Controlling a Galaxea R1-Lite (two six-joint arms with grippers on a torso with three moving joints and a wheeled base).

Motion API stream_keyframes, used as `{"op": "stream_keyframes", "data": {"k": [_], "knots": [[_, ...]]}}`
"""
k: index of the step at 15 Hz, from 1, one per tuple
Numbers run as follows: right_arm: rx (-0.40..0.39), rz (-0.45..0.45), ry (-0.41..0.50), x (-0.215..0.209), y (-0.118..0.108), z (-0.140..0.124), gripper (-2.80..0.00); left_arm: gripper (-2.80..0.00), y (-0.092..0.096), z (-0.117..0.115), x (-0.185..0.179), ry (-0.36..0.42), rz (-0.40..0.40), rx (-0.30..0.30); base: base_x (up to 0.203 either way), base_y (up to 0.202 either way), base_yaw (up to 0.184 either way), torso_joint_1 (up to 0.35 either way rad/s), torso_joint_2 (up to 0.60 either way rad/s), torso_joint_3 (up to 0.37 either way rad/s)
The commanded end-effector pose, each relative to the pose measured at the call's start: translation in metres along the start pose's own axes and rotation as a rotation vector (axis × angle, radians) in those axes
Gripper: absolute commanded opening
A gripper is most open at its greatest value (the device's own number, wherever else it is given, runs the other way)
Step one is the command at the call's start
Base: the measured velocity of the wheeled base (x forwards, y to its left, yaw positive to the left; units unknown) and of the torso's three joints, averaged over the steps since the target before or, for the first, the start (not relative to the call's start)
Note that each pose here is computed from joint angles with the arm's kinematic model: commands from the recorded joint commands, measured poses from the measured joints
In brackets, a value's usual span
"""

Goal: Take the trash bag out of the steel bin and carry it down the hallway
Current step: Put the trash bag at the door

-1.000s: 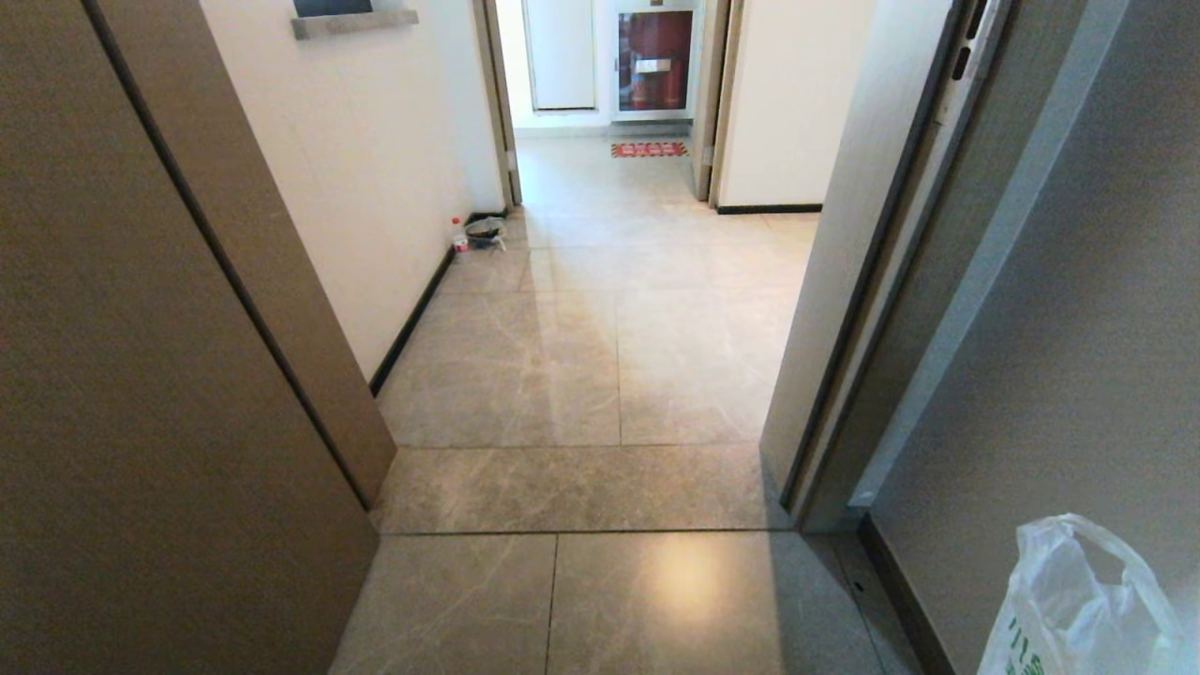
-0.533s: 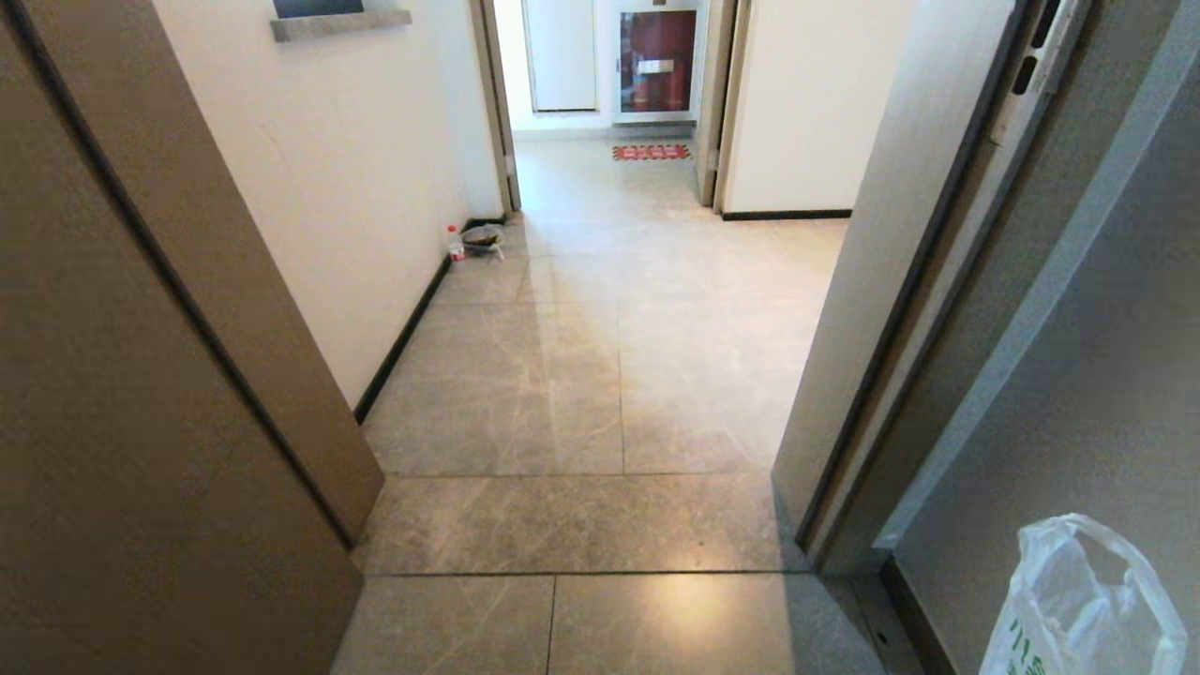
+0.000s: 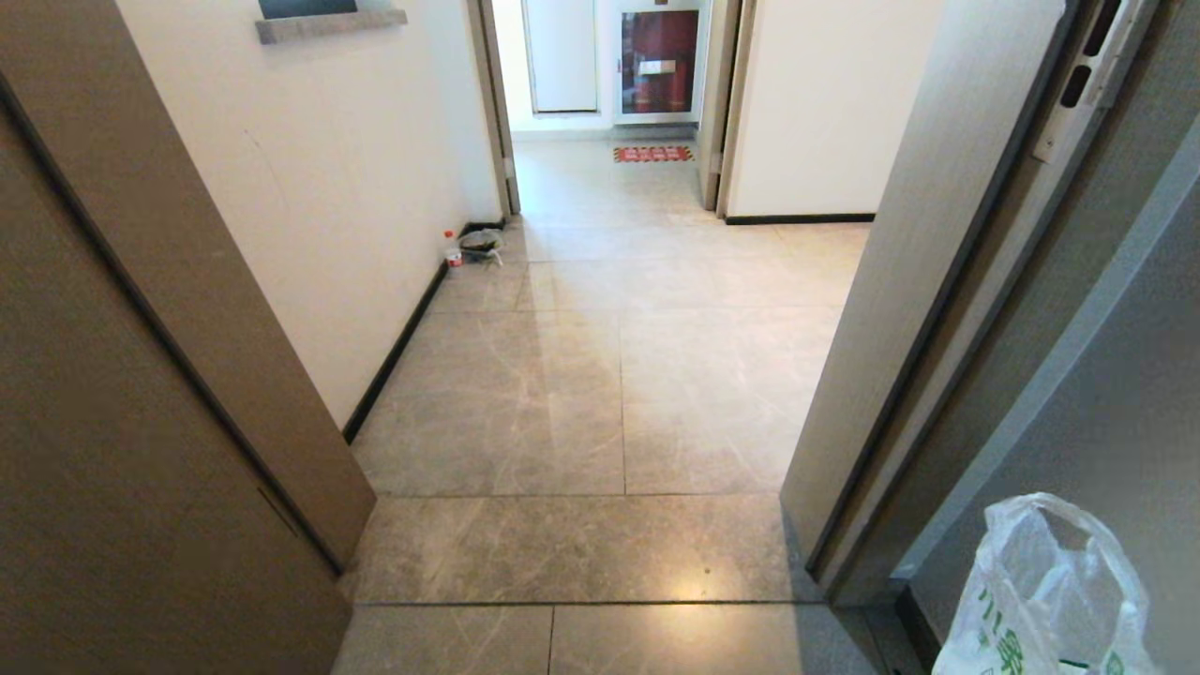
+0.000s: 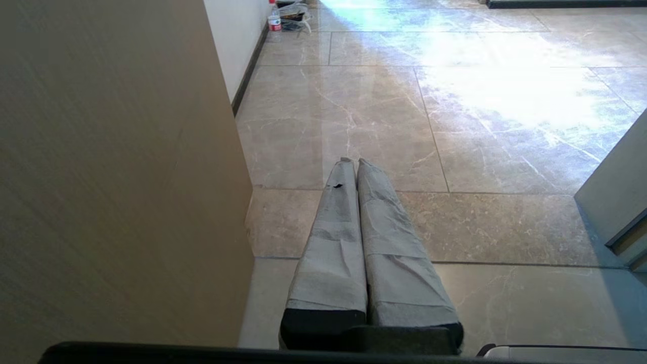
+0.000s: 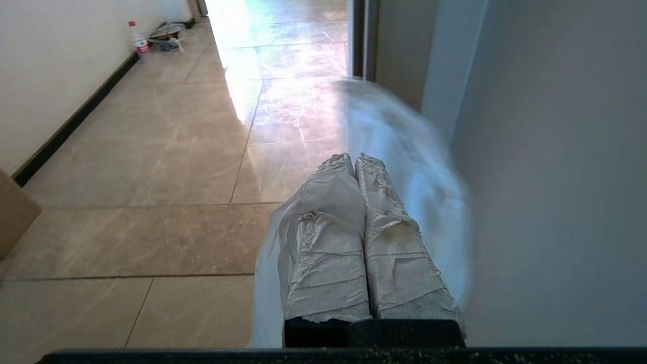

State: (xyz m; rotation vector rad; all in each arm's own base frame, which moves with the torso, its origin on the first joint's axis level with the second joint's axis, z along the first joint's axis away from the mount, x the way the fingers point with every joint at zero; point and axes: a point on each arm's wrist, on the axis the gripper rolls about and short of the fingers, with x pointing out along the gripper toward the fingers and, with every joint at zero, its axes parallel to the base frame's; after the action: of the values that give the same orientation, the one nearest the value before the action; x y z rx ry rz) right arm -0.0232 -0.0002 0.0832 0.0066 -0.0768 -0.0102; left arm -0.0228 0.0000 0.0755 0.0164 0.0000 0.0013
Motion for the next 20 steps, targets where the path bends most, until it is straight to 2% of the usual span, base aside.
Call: {"op": "stream_keyframes", "data": {"k": [1,4,10,17,20], "knots": [[0.000,0.000,0.029,0.0018,0.0000,-0.0086,-2.80,-2.80,0.0000,-0.0006,0.0001,0.003,0.000,-0.027,0.000,0.000,0.000,0.000,0.00,0.000],[0.000,0.000,0.029,0.0018,0.0000,-0.0086,-2.80,-2.80,0.0000,-0.0006,0.0001,0.003,0.000,-0.027,0.000,0.000,0.000,0.000,0.00,0.000],[0.000,0.001,0.028,0.0018,0.0000,-0.0084,-2.80,-2.80,0.0000,-0.0006,0.0001,0.003,-0.001,-0.033,0.000,0.143,0.003,0.003,0.00,0.001],[0.000,0.001,0.028,0.0018,0.0000,-0.0084,-2.80,-2.80,0.0000,0.0000,0.0000,0.000,-0.001,-0.032,0.000,0.000,0.000,0.000,0.00,0.000],[0.000,0.001,0.028,0.0018,0.0000,-0.0084,-2.80,-2.80,0.0000,0.0000,0.0000,0.000,-0.001,-0.032,0.145,0.000,0.000,0.002,0.00,0.000]]}}
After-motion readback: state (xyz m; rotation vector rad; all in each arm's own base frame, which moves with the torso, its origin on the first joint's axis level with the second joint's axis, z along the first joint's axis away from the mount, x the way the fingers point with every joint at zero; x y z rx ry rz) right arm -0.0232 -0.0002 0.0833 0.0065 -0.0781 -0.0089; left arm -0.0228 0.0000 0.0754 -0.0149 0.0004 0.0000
